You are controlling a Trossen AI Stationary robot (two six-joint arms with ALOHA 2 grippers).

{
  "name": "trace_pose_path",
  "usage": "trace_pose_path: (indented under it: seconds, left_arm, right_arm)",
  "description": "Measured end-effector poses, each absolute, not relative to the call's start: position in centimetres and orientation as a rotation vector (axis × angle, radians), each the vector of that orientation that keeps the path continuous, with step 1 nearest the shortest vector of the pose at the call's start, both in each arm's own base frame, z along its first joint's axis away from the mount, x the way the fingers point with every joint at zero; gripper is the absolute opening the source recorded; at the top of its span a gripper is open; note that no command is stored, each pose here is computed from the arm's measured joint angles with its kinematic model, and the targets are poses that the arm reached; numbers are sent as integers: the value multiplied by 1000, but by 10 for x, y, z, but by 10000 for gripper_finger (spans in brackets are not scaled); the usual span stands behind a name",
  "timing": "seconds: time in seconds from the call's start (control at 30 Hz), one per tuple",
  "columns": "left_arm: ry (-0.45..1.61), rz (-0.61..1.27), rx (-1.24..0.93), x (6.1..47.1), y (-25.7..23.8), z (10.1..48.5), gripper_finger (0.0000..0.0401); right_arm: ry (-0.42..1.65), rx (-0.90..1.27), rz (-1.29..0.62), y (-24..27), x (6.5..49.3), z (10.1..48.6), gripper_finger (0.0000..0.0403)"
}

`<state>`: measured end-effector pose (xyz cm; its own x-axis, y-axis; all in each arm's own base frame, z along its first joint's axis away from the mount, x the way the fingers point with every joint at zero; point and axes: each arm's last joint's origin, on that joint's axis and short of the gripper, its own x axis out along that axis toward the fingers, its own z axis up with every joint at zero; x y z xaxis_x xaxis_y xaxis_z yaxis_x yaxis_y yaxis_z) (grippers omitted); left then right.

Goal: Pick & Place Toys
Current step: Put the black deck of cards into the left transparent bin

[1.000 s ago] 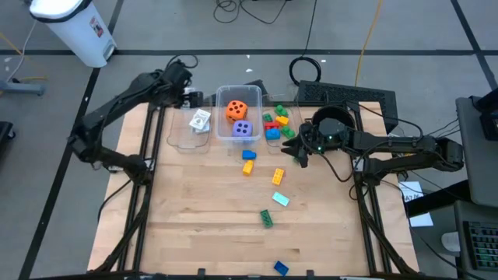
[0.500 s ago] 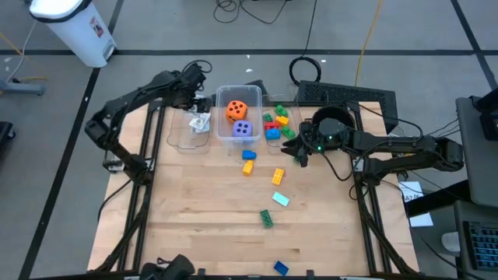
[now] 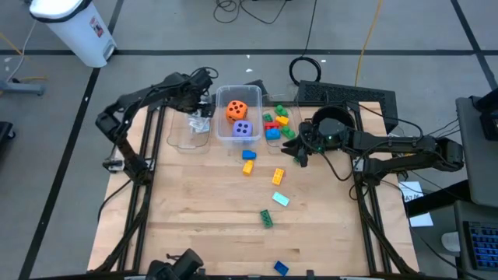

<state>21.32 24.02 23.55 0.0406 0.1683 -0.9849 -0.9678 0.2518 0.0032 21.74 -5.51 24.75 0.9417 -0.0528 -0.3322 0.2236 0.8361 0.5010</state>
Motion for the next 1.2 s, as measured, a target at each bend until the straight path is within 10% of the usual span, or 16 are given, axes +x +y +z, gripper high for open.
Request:
trace_pose_path:
  seconds: [1.2]
  left_arm:
    - [1233,1053,-966,212,250,217,340]
  right_arm:
    - [343,675,-173,-54,212,228,155]
